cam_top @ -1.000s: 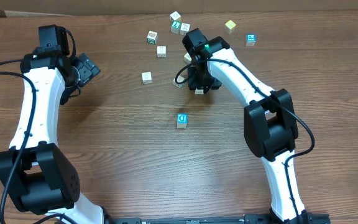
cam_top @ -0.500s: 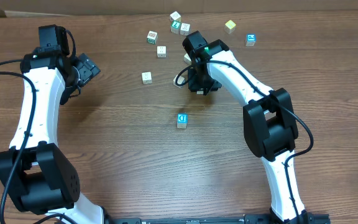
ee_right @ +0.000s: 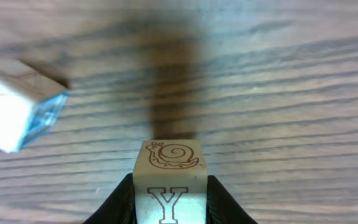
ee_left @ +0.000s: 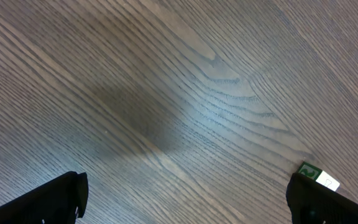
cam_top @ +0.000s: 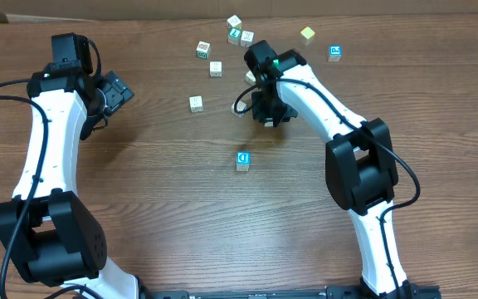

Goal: Form a tower
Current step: 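Carry the snail Y block over the stack and lower it onto the blue block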

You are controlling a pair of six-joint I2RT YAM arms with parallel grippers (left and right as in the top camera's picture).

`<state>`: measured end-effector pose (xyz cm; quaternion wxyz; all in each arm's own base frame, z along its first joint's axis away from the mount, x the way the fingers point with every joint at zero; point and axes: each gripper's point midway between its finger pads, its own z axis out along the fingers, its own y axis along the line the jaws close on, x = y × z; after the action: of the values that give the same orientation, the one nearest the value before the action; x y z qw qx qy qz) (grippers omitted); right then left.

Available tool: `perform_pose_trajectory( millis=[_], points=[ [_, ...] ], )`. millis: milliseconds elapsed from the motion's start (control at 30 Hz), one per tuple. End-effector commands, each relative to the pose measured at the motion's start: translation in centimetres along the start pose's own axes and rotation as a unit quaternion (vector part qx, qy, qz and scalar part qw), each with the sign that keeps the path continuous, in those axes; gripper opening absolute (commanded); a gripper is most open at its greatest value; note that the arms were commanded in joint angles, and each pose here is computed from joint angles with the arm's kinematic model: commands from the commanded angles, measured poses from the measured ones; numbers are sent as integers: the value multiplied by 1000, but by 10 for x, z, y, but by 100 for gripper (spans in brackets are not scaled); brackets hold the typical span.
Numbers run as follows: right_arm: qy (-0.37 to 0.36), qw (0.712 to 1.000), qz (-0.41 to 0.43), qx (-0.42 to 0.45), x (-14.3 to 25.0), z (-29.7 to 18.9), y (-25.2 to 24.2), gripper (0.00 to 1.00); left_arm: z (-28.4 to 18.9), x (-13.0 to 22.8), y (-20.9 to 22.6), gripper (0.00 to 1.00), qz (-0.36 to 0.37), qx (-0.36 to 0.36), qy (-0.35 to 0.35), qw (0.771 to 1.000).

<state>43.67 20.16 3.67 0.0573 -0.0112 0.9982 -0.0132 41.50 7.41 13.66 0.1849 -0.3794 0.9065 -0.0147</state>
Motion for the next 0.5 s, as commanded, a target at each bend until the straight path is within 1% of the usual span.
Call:
perform_pose_trajectory(
  millis=[0,133,200,333,467],
  points=[
    [-57,998,6,-9,-23,-57,-1,26,-2,-5,-5,99,1,5,-6,1000],
    [-83,996,9,-19,-21,-110,-7,27,-2,-5,-5,100,1,5,-6,1000],
    [-100,995,14,-28,-14,-141,-12,25,-2,-5,-5,100,1,5,-6,1000],
    [-117,991,32,-49,8,-193,-23,23,-2,-5,-4,100,1,5,-6,1000],
    [-116,990,48,-63,32,-224,-32,23,-2,-5,-5,99,1,5,-6,1000]
  ],
)
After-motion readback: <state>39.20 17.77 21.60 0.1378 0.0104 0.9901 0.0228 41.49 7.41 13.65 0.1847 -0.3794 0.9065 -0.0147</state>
